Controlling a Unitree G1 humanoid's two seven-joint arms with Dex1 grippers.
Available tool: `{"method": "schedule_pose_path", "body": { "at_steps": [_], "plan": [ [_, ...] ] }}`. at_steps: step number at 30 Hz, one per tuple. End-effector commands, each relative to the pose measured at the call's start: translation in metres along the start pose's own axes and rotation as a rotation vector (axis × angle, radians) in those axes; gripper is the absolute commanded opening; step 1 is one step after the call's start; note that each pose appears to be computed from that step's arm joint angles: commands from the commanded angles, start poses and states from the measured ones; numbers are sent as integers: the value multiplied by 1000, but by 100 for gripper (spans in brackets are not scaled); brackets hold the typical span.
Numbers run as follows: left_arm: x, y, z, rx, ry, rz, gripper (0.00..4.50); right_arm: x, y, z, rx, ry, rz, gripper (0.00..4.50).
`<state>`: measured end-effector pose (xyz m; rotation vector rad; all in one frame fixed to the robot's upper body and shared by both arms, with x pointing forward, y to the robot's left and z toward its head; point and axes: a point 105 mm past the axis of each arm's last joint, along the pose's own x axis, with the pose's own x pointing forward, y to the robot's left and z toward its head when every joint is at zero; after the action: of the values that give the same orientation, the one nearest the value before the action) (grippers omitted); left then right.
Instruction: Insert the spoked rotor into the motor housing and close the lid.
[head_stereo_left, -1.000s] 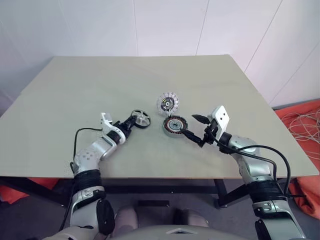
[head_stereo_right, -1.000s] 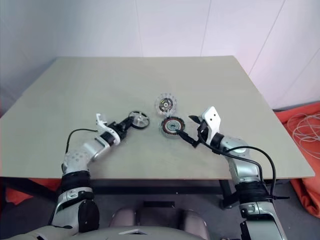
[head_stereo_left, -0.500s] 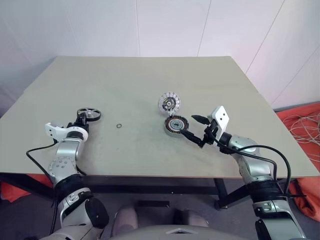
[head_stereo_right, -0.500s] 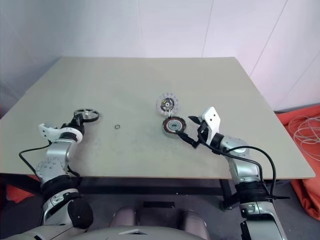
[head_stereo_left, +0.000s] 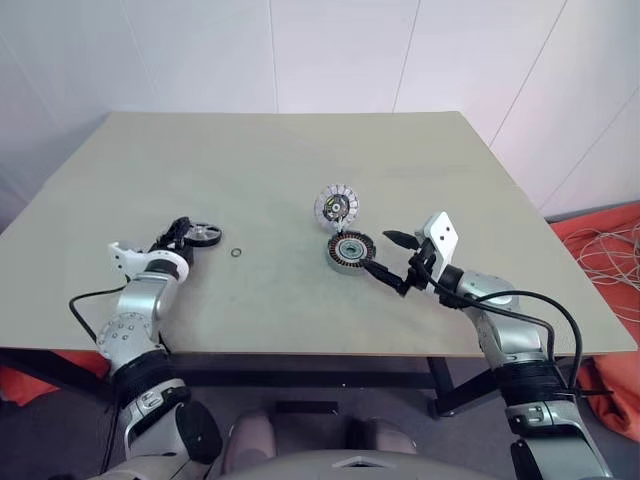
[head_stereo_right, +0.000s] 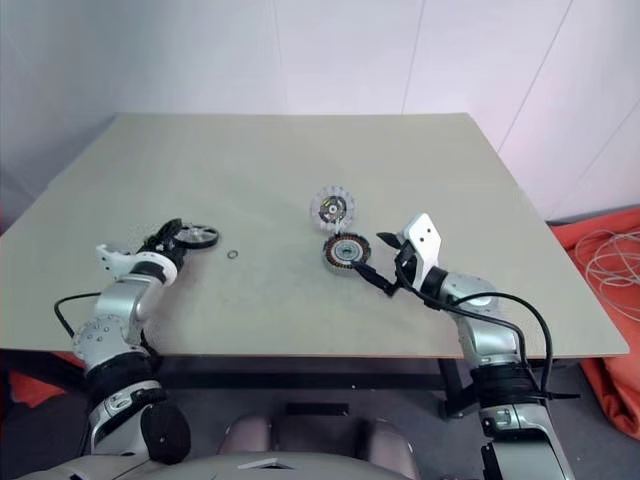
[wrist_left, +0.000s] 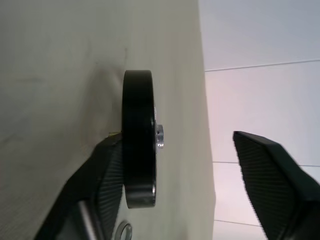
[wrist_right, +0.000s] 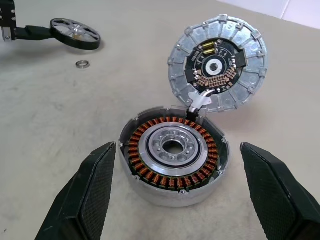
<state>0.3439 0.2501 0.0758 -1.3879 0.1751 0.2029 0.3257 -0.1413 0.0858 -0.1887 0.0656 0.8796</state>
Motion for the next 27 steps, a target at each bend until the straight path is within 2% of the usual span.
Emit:
{"method": "schedule_pose_path", "body": {
  "at_steps": [1, 6, 10, 13, 17, 20, 24, 27],
  "plan": [
    [-14, -15, -13, 10, 67, -2, 425, 3, 6, 29, -99, -28, 72, 450],
    [-30, -10, -26, -6, 122, 66, 425, 6, 16, 50, -159, 16, 173, 450],
    [-41, -6, -36, 110, 186, 104, 425, 10, 24, 56, -224, 138, 289, 450],
    [-48, -4, -44, 370, 280, 93, 425, 14, 22, 52, -308, 256, 332, 450],
    [-56, 3, -47, 807, 415, 82, 425, 22, 19, 50, -349, 354, 382, 450],
    [-58, -10, -43, 1168, 483, -24, 425, 28, 13, 42, -446, 449, 431, 450],
    [-54, -39, -30, 1552, 438, -288, 425, 32, 5, 33, -538, 542, 488, 450],
    [-54, -50, -20, 1634, 395, -441, 425, 32, 1, 26, -623, 595, 530, 450]
  ]
}}
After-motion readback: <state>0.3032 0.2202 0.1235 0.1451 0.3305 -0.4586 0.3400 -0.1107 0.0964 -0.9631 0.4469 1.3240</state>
